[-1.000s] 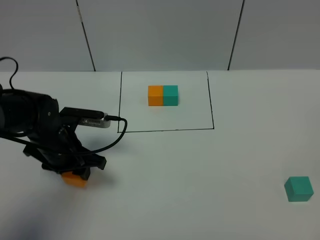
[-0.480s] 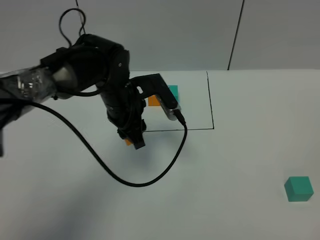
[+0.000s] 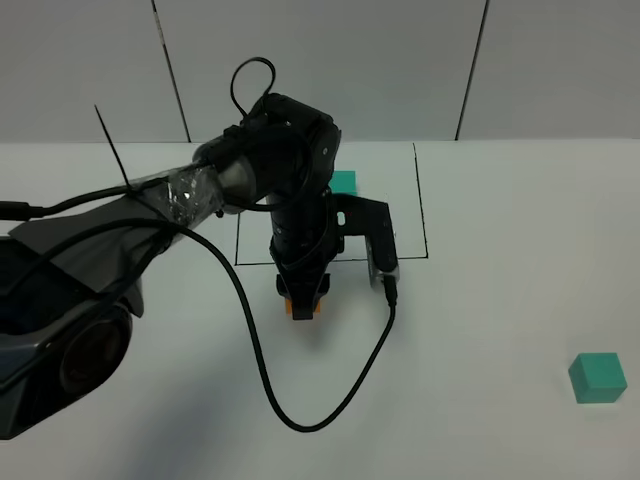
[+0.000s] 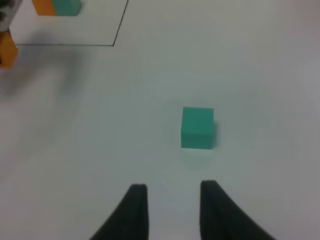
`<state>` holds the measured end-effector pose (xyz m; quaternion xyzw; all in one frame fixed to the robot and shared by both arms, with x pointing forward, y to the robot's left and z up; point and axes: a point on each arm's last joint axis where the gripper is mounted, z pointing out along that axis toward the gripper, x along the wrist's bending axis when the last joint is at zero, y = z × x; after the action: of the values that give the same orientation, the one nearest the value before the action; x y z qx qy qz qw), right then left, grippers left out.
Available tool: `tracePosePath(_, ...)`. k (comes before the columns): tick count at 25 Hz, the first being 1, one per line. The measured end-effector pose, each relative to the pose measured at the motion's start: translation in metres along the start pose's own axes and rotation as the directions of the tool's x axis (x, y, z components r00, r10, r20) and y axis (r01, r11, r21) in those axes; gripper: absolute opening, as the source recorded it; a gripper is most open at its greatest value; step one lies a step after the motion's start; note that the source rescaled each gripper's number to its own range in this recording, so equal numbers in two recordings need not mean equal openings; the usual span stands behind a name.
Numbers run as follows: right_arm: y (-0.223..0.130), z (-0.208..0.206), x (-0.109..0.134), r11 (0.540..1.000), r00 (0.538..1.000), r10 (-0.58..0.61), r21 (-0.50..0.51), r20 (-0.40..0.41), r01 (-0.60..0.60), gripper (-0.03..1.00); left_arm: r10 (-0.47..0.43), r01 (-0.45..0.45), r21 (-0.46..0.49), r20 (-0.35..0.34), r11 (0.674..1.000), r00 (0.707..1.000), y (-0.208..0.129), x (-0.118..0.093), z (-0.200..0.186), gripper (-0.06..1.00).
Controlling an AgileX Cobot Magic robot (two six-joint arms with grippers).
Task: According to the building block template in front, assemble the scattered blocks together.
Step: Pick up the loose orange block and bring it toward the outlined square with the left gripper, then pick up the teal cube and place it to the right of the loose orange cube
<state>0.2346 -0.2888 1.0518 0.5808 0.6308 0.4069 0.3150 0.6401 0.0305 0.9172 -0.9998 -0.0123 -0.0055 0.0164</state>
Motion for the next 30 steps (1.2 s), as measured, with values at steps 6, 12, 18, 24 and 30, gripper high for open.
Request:
tracePosePath(6,0.0,0.0,0.0,1.0,1.0,0.001,-0.001,-0.002,-0.001,0.0,0.048,-0.048,0.041,0.015,0.998,0.999,-0.001,0.001,0.017,0.0)
tracePosePath(12,0.0,0.0,0.0,1.0,1.0,0.001,-0.001,-0.002,-0.001,0.0,0.05,-0.05,0.039,0.012,0.998,0.999,0.0,0.001,0.017,0.0)
tracePosePath(18,0.0,0.0,0.0,1.0,1.0,0.001,-0.002,-0.002,-0.001,0.0,0.041,-0.041,0.012,0.033,0.999,0.999,0.002,-0.001,0.017,0.0)
tracePosePath(24,0.0,0.0,0.0,1.0,1.0,0.001,-0.002,-0.002,-0.001,0.0,0.039,-0.039,0.007,0.037,0.999,0.999,0.003,-0.001,0.017,0.8)
tracePosePath(30,0.0,0.0,0.0,1.0,1.0,0.001,-0.003,-0.002,-0.001,0.0,-0.02,0.019,-0.044,-0.022,0.999,1.0,0.001,-0.003,-0.022,1.0)
